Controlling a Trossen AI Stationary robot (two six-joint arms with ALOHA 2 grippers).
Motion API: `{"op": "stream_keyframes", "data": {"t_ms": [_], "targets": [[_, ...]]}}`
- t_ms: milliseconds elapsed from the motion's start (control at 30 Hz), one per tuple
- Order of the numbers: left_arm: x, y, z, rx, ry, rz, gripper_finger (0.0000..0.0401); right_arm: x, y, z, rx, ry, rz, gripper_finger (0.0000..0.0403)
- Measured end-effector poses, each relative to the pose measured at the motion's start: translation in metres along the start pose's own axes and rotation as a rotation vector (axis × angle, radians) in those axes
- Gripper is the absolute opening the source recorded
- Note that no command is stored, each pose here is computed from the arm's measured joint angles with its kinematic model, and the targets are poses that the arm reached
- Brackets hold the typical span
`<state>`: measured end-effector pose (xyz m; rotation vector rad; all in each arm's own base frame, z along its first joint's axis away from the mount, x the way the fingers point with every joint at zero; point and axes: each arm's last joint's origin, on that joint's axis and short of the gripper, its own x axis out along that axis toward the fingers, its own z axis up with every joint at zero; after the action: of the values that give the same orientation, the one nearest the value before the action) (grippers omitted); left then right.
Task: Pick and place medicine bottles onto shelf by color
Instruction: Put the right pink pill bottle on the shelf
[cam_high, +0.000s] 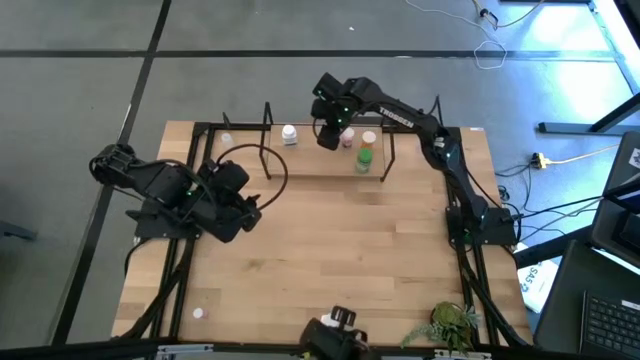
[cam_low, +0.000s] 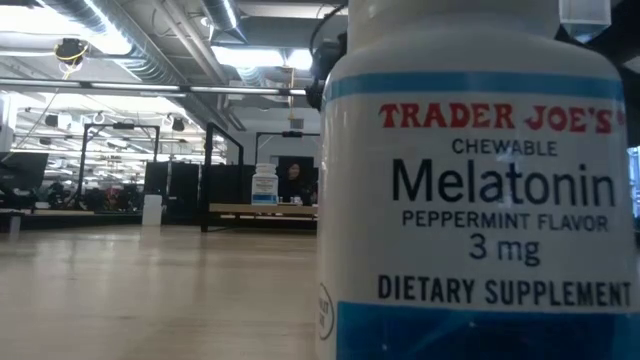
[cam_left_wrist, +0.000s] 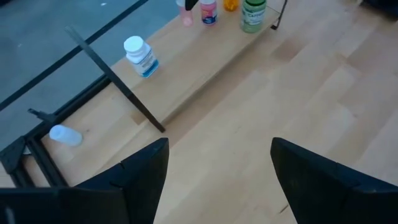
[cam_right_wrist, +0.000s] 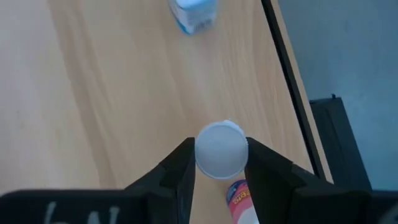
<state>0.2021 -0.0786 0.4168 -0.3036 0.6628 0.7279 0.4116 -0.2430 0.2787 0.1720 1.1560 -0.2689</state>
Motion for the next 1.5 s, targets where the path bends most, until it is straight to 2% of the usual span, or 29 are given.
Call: {"op": "stream_keyframes", "data": {"t_ms": [367,600,733,1333,1500], "targets": [[0.001,0.0,0.001,-0.009,0.001,0.004,0.0276,0.028,-0.013,-0.005,0.078,0.067,-0.013,0.0124],[0.001,0.0,0.001,-0.016,0.001,0.004,0.0276,0.036,-0.013,-0.007,0.081,0.092,-0.021,0.0124],[0.001,0.0,0.001,-0.029,0.001,0.004,0.0276,0.035,-0.014,-0.007,0.08,0.099,-0.058,0.0124],[0.001,0.0,0.001,-0.029,0.001,0.004,0.0276,0.035,-0.014,-0.008,0.039,0.108,-0.055,0.0124],[0.001,0.0,0.001,-0.029,0.001,0.004,0.0276,0.035,-0.014,-0.008,0.06,0.103,-0.044,0.0124]]}}
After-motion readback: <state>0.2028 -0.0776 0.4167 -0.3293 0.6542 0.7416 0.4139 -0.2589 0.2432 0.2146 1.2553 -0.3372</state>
